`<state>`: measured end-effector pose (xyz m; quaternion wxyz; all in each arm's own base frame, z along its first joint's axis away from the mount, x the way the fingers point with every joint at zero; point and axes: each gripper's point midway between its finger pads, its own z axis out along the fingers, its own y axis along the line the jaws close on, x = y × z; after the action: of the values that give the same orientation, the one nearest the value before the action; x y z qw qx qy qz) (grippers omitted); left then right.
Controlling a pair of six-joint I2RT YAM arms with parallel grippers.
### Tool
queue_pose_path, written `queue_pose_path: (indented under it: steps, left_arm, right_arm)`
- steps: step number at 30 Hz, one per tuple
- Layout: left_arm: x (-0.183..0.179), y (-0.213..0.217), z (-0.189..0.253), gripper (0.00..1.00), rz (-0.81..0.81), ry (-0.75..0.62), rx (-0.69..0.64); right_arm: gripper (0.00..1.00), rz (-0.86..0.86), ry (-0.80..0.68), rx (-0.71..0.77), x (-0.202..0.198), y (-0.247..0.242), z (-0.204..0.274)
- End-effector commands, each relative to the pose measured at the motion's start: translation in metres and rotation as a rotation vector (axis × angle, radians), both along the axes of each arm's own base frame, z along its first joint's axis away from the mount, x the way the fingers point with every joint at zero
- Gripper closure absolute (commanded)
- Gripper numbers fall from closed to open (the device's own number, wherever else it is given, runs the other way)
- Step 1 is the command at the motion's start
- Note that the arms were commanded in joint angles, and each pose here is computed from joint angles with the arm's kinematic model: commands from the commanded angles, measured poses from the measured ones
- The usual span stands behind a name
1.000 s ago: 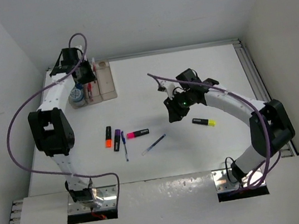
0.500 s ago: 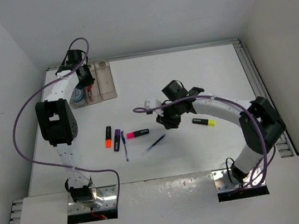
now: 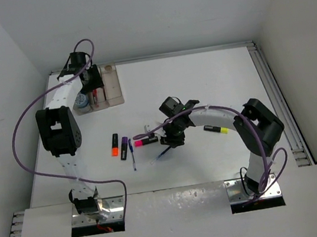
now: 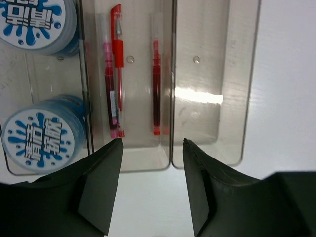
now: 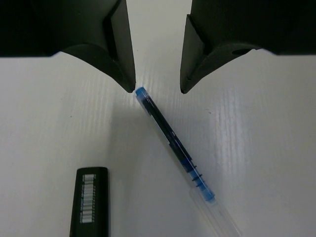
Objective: Sort the stationery into containers
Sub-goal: Place the pen in the storage box, then pick up the pen from the center of the board.
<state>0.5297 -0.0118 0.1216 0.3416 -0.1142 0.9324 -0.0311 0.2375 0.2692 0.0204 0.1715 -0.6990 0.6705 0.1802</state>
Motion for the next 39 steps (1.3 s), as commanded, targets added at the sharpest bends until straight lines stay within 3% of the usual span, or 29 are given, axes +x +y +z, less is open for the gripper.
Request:
queue_pose_path:
  steps: [1, 9, 18, 31, 34, 35, 36, 37, 39]
  left_arm:
    - [-0.01, -0.009, 0.085, 0.42, -0.059, -0.18, -0.032]
    - [-0.041, -0.037, 0.11, 0.4, -0.261, -0.239, -0.082]
    - [-0.073, -0.053, 0.144, 0.37, -0.424, -0.354, -0.069]
    - [-0.114, -0.06, 0.154, 0.39, -0.52, -0.452, -0.025]
    - [-0.126, -0.061, 0.165, 0.39, -0.517, -0.517, -0.051]
    - [-0.138, -0.055, 0.182, 0.39, -0.511, -0.575, -0.065]
    - [-0.148, -0.056, 0.169, 0.39, -0.494, -0.569, -0.106]
    - [-0.159, -0.054, 0.191, 0.39, -0.499, -0.662, -0.114]
    - [-0.176, -0.059, 0.183, 0.39, -0.487, -0.67, -0.199]
  right_arm:
    - [0.59, 0.059, -0.059, 0.045, 0.011, 0.021, 0.013]
    - [0.58, 0.127, -0.054, 0.008, 0.006, 0.027, 0.003]
    - [0.64, 0.232, -0.037, -0.085, -0.01, 0.017, -0.026]
    - [0.99, 0.282, -0.026, -0.159, -0.032, 0.002, -0.028]
    - [1.0, 0.148, -0.011, -0.052, -0.03, 0.013, 0.009]
    - [1.0, 0.098, -0.006, 0.02, -0.023, 0.024, 0.032]
    - [1.0, -0.015, 0.046, 0.079, -0.021, 0.03, 0.052]
    - [1.0, -0.076, 0.054, 0.206, -0.011, 0.038, 0.088]
    - [1.0, -0.25, 0.118, 0.331, 0.003, 0.038, 0.123]
